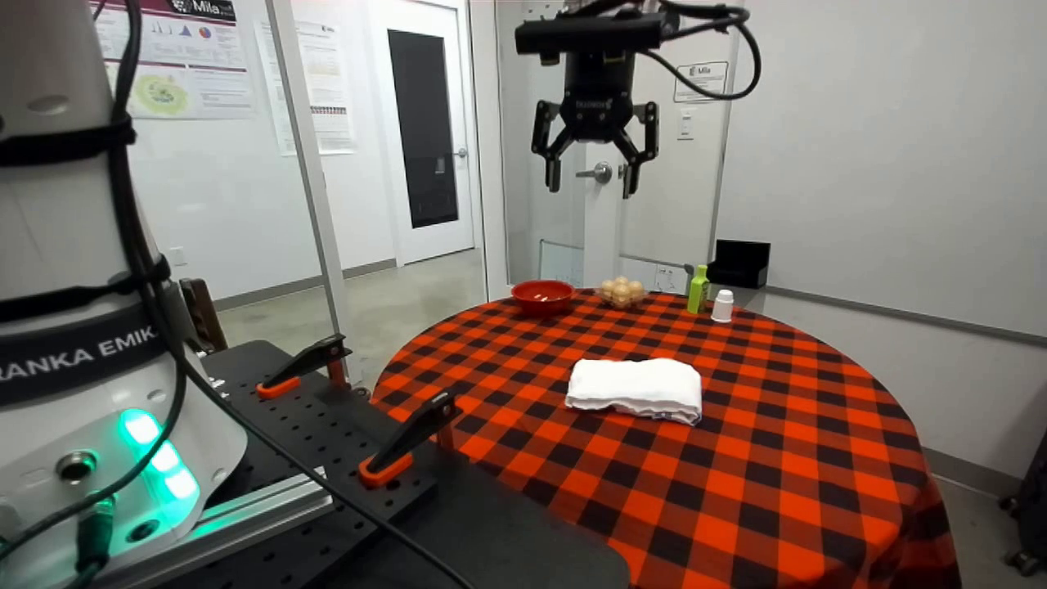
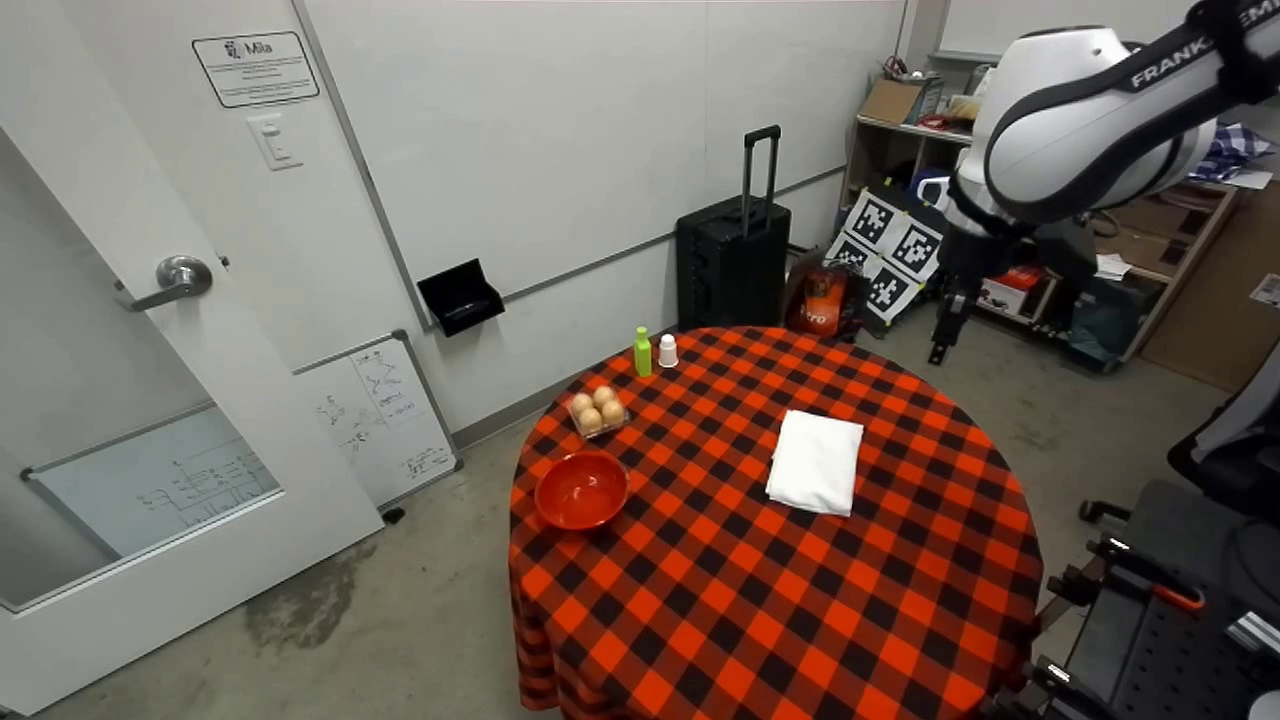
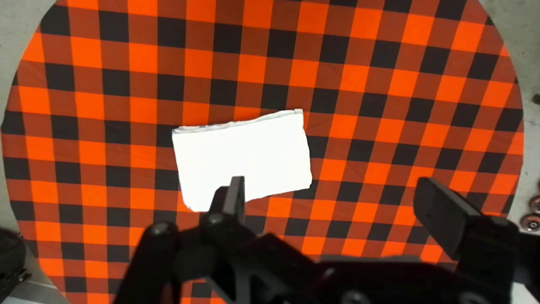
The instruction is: Move the towel to the left, then straighten it
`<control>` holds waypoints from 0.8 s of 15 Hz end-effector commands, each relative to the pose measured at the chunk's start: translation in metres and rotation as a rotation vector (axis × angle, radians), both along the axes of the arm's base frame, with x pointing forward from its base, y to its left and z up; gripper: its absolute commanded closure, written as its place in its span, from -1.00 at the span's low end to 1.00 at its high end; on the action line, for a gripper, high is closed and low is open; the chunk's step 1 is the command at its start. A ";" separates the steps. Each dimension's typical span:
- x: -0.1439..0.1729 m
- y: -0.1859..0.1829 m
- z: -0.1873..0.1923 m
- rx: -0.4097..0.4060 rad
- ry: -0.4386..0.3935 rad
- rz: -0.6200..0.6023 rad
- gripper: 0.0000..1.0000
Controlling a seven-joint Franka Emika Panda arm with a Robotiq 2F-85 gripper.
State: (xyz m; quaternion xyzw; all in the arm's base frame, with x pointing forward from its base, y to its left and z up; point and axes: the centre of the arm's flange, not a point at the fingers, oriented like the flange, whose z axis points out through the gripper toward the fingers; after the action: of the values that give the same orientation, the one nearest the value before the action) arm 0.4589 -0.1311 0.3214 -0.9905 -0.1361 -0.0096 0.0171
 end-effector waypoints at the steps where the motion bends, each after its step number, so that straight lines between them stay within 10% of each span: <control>1: 0.017 0.016 -0.058 -0.031 -0.054 -0.009 -1.00; 12: 0.050 0.076 -0.204 -0.161 -0.067 0.052 -1.00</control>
State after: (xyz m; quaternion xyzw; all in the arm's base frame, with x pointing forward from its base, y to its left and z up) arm 0.4869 -0.0630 0.1545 -0.9849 -0.1652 -0.0273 -0.0446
